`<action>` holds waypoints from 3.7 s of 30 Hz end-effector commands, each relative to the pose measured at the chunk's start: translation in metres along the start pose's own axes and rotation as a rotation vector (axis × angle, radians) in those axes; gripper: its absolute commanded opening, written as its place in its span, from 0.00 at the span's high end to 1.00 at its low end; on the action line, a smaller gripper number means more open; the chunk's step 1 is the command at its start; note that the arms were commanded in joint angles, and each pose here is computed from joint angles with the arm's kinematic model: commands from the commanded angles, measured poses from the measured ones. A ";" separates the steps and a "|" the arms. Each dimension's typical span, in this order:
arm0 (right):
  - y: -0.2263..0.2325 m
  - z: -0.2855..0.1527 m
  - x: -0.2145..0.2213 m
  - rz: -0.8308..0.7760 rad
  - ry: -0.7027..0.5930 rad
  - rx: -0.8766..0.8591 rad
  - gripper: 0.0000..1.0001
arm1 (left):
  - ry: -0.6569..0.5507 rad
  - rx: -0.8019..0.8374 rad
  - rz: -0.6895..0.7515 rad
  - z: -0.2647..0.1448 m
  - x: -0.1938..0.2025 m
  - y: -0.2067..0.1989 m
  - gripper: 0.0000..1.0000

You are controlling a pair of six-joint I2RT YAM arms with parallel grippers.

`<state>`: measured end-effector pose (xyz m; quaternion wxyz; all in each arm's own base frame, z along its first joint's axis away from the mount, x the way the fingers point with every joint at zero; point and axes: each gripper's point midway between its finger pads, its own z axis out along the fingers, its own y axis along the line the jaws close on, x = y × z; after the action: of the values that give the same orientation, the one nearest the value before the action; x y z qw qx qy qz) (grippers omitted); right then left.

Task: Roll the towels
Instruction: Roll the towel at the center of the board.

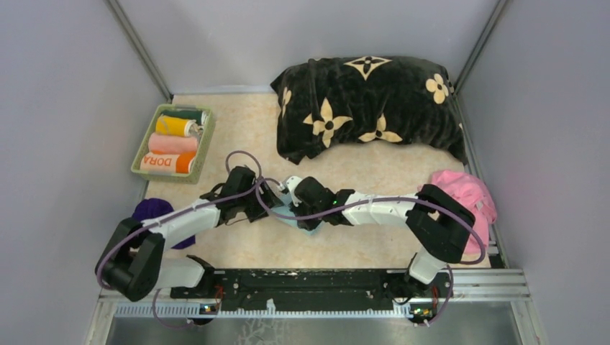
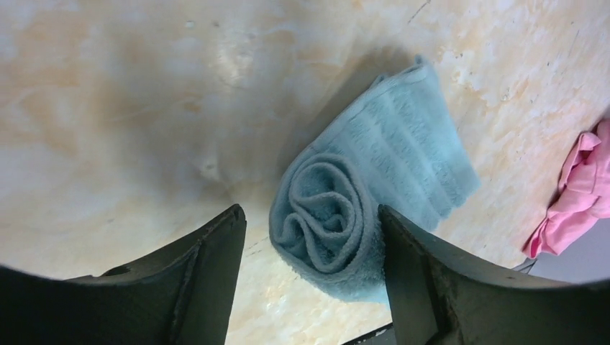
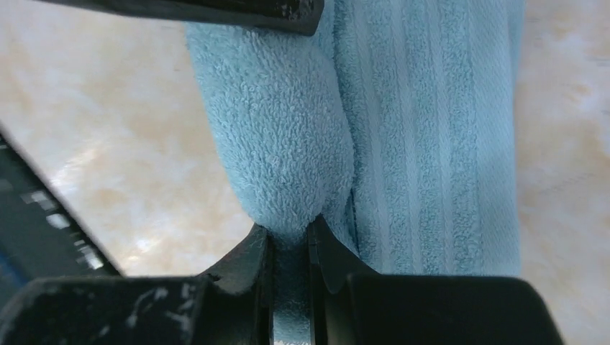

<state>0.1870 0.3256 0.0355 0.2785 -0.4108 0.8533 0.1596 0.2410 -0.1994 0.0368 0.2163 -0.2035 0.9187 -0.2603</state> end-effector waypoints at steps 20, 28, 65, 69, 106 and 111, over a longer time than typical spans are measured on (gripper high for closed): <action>0.032 0.011 0.019 0.646 0.215 -0.729 0.95 | 0.035 0.121 -0.115 -0.021 0.019 0.002 0.23; 0.010 0.003 0.008 0.549 0.130 -0.539 0.75 | 0.082 -0.012 -0.114 0.005 0.029 0.031 0.37; 0.031 0.010 0.028 -0.326 0.118 0.147 0.59 | 0.087 -0.110 -0.038 0.012 0.025 0.045 0.34; 0.041 0.011 0.029 -0.180 0.113 -0.024 0.73 | 0.035 -0.048 -0.056 0.003 0.015 0.030 0.29; 0.041 0.028 0.039 0.511 0.152 -0.584 0.75 | 0.086 0.363 -0.252 -0.003 0.046 0.000 0.29; 0.042 0.029 0.046 0.537 0.175 -0.614 0.75 | 0.086 0.349 -0.253 0.003 0.046 0.002 0.30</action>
<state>0.1697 0.3668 0.0312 0.1043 -0.2806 0.8253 0.4789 0.2091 -0.2263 0.0386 0.1822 -0.2599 0.8196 -0.4769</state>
